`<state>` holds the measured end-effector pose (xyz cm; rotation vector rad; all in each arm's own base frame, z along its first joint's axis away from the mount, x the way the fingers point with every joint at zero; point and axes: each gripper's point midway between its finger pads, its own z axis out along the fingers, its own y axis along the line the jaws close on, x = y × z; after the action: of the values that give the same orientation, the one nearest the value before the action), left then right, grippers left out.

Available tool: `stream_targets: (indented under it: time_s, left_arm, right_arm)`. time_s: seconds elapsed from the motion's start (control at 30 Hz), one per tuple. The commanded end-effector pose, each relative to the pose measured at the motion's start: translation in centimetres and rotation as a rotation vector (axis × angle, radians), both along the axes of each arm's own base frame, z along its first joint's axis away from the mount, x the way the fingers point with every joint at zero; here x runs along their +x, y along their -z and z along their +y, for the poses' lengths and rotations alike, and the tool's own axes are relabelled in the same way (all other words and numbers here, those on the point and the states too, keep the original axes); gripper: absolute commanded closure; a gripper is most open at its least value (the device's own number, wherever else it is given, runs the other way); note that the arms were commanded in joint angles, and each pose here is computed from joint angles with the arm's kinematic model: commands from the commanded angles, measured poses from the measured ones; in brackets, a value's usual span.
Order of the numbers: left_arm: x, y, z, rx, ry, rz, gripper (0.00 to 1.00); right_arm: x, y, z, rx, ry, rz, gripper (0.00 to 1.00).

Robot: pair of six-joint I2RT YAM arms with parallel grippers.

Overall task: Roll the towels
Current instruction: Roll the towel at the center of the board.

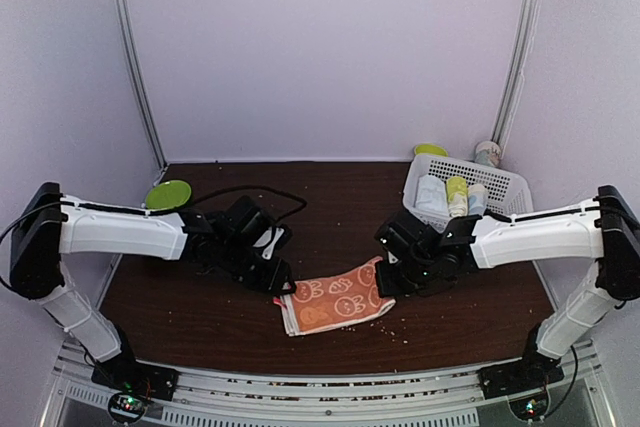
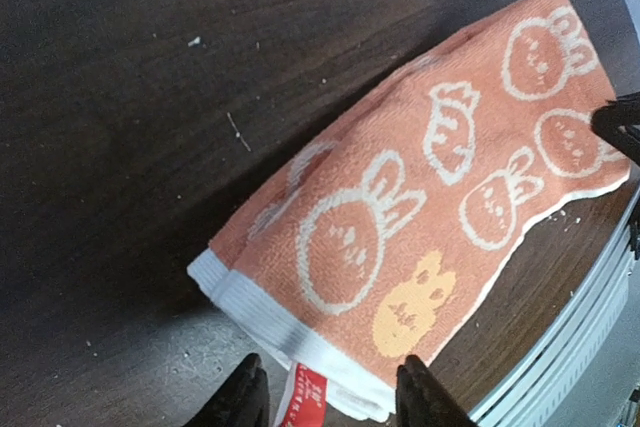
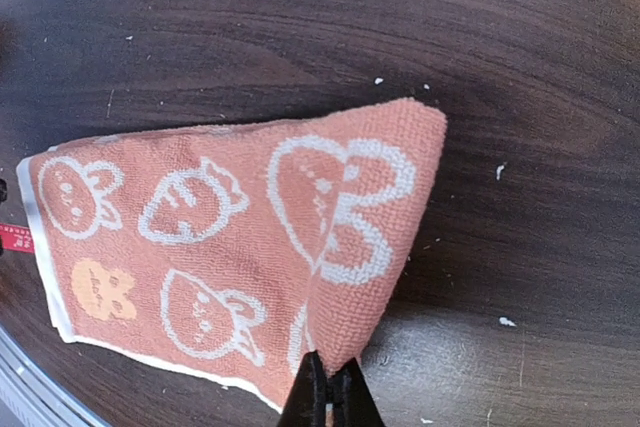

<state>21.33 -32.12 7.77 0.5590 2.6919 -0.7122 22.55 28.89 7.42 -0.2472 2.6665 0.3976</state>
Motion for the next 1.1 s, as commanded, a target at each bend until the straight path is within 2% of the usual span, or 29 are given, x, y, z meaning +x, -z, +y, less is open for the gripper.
stream_targets:
  time_s: [0.0,0.33,0.7,1.07]
  left_arm:
    - [-0.2,1.1,-1.6,-0.024,0.033,0.022,0.56]
    - [-1.0,4.5,-1.4,0.018,0.032,0.077,0.68]
    - [-1.6,5.6,-1.3,0.026,0.038,0.099,0.72]
    - [-1.9,5.8,-1.3,0.031,0.040,0.103,0.74]
  right_arm:
    - [0.2,-0.2,0.4,-0.051,-0.011,-0.026,1.00]
    - [-0.1,-1.1,2.0,-0.030,-0.042,-0.042,1.00]
    - [-1.0,-1.1,5.7,0.065,-0.104,-0.015,1.00]
    - [-2.5,1.1,8.1,0.149,-0.147,0.067,1.00]
